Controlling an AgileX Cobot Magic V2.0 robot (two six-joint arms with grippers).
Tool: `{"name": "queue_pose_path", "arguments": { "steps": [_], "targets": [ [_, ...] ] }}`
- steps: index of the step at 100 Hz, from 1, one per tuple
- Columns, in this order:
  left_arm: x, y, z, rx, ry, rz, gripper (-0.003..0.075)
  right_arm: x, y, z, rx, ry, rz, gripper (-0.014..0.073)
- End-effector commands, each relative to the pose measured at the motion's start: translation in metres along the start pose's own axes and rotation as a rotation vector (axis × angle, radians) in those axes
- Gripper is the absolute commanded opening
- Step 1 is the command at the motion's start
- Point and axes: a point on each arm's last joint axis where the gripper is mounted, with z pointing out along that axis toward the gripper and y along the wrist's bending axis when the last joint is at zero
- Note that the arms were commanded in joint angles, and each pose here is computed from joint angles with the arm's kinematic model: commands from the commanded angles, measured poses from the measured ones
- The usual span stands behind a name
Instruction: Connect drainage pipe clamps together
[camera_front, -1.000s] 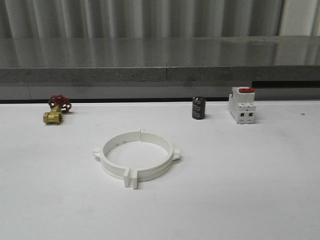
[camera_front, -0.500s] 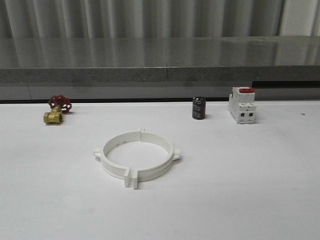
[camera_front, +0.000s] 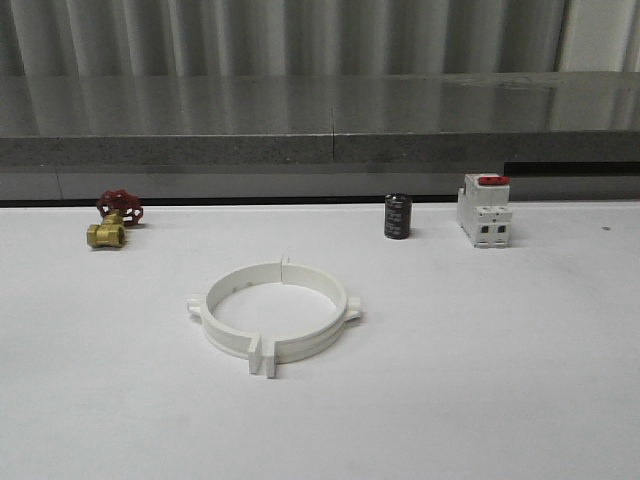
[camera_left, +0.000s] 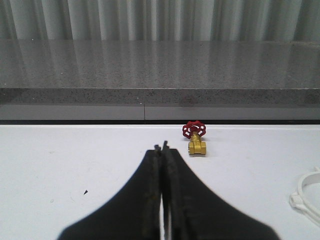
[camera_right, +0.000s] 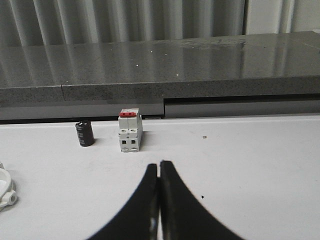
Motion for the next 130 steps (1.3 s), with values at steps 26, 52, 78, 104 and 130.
{"name": "queue_pose_path", "arguments": {
  "steps": [26,52,78,104,130],
  "targets": [
    [0.021,0.002,0.002,0.002,-0.123,0.002,-0.0020,-0.014,0.002,-0.003,-0.014,-0.118,-0.009,-0.0069],
    [0.025,0.001,0.003,0.012,-0.157,0.020,-0.0020,-0.014,0.002,-0.003,-0.014,-0.117,-0.009,-0.0069],
    [0.025,0.001,0.003,0.012,-0.157,0.018,-0.0020,-0.014,0.002,-0.003,-0.014,-0.117,-0.009,-0.0069],
    [0.025,0.001,0.003,0.012,-0.157,0.018,-0.0020,-0.014,0.002,-0.003,-0.014,-0.117,-0.009,-0.0069],
    [0.025,0.001,0.003,0.012,-0.157,0.018,-0.0020,-0.014,0.002,-0.003,-0.014,-0.117,-0.009,-0.0069]
  ]
}}
